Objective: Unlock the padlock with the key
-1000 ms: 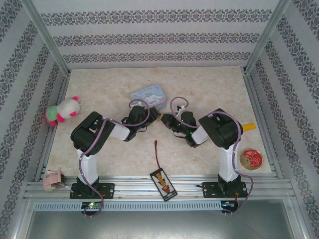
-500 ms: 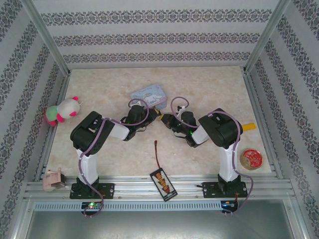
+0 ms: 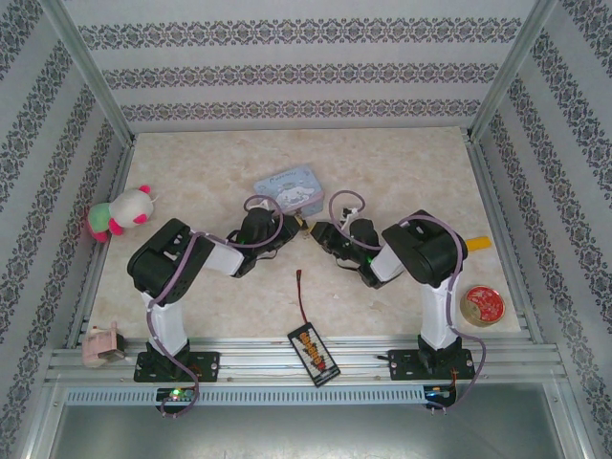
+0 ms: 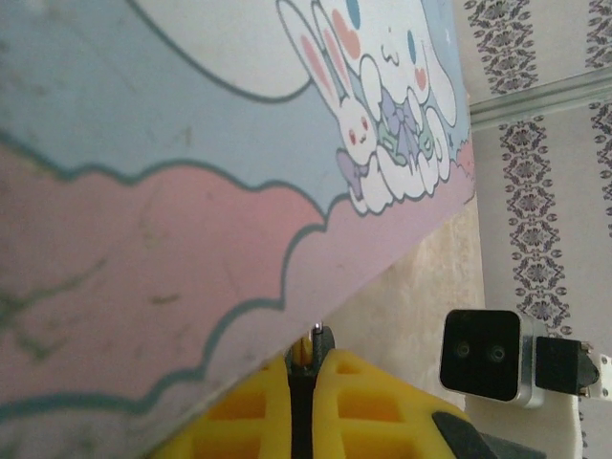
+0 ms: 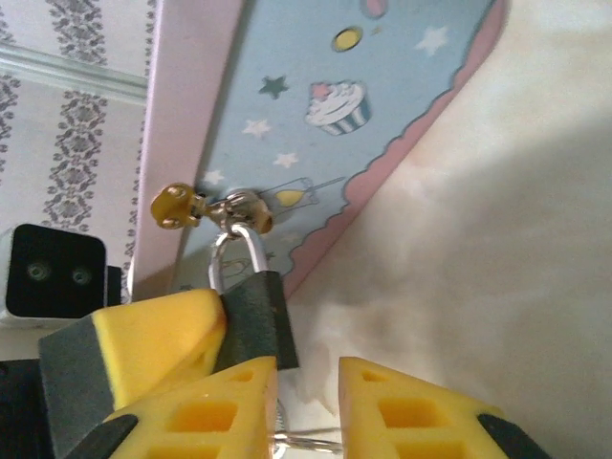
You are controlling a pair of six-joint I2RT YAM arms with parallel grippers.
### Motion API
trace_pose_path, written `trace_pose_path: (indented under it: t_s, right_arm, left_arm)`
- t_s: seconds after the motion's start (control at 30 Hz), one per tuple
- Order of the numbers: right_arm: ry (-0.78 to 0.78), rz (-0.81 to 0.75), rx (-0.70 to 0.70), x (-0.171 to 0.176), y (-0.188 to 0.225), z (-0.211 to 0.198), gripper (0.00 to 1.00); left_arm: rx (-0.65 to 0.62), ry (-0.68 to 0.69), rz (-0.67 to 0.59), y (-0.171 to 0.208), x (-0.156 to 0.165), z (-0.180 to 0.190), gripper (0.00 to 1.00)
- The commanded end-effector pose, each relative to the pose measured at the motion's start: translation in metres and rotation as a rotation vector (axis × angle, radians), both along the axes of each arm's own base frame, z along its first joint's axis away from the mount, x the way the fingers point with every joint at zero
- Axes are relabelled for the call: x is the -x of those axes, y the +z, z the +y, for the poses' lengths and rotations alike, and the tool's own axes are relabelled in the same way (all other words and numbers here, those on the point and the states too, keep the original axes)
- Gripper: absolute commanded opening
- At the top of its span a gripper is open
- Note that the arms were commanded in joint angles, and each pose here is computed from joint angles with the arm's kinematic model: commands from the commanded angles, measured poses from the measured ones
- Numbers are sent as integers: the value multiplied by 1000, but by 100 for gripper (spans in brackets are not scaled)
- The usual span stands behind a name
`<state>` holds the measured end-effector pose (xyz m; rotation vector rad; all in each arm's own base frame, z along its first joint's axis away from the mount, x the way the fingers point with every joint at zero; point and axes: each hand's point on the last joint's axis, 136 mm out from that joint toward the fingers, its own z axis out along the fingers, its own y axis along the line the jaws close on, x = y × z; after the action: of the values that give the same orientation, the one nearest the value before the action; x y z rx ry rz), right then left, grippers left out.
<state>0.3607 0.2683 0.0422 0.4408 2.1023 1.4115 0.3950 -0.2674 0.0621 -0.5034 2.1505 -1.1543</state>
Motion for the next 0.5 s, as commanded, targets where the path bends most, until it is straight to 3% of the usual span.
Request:
trace_pose_path:
  t_s: [0.0,0.23,0.47]
  right_arm:
    - [-17,-101,49,9,15,-8,26]
    - [46,-144,240,41,8,-14,26]
    - [156,-167,533,53,3,0,25]
  left_arm:
    - [4,-44,-51,19,7,-8,0]
    - [-7,-67,-21,19,10,-11,0]
    - [-44,-77,27,14,17,-7,0]
